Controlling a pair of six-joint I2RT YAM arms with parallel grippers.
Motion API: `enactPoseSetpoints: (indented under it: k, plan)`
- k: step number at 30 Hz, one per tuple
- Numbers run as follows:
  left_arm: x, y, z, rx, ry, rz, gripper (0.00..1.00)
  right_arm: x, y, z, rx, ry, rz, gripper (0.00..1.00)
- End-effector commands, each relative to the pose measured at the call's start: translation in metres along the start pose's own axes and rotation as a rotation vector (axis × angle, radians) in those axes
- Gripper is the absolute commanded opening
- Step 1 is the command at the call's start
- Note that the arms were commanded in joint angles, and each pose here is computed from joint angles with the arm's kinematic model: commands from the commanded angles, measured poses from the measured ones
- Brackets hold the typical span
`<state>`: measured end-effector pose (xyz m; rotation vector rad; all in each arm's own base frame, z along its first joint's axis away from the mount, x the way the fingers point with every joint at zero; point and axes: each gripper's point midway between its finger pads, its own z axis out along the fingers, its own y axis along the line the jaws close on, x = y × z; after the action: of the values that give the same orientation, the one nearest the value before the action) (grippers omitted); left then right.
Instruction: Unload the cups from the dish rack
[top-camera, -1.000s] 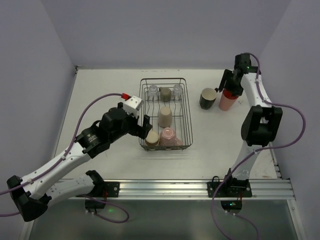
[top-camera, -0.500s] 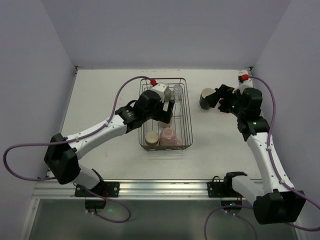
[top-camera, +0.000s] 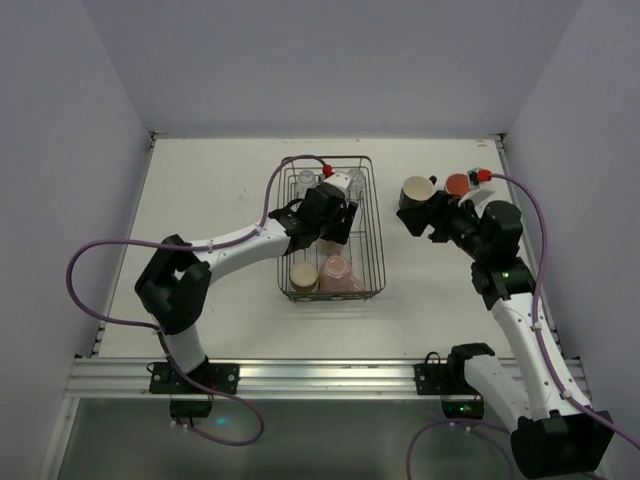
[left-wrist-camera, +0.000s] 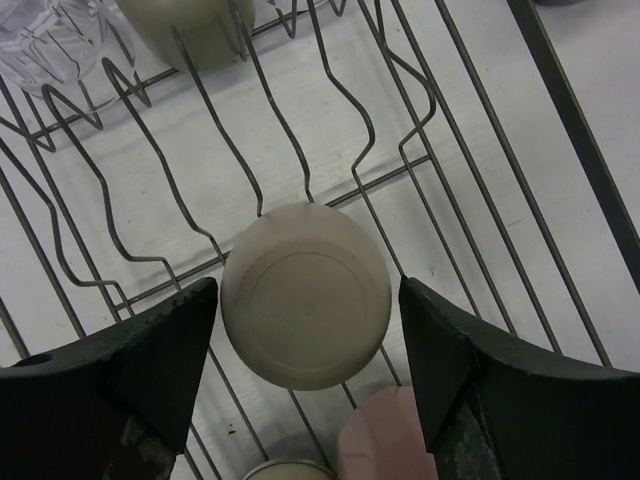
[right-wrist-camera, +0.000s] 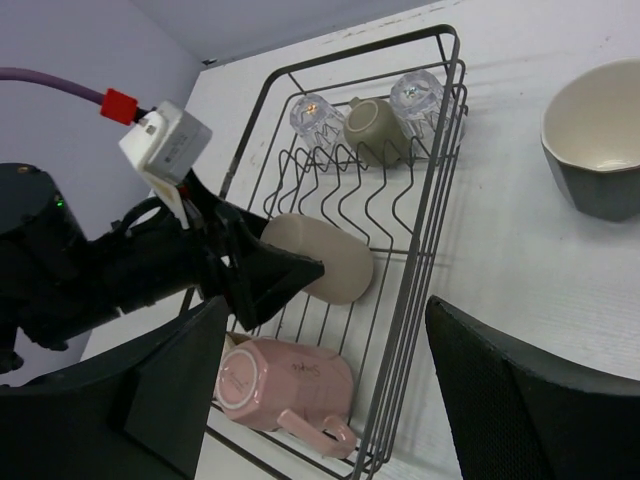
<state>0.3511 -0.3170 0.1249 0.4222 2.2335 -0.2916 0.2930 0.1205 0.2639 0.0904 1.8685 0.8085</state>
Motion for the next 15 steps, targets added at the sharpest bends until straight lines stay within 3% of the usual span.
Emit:
enactPoseSetpoints:
  k: [1,5,6,9,15]
  plan:
    - [-0.031,-0.005,0.011,-0.014,-0.095,-0.008,0.75,-0.003,0.015,-0.001,-0.076,-0.021,-0.003,0.82]
    - [-0.031,-0.001,0.017,-0.039,-0.108,0.000,0.58,-0.001,0.024,-0.003,-0.121,-0.010,0.002,0.81]
    - [-0.032,0.001,0.015,-0.046,-0.114,-0.001,0.48,0.002,0.026,-0.003,-0.135,0.000,0.009,0.80]
    - [-0.041,0.003,0.003,-0.045,-0.150,-0.013,0.32,0.004,0.036,-0.003,-0.183,0.006,0.029,0.80]
    - [-0.075,0.012,-0.059,-0.010,-0.300,-0.082,0.20,0.000,0.060,-0.007,-0.294,-0.018,0.064,0.79]
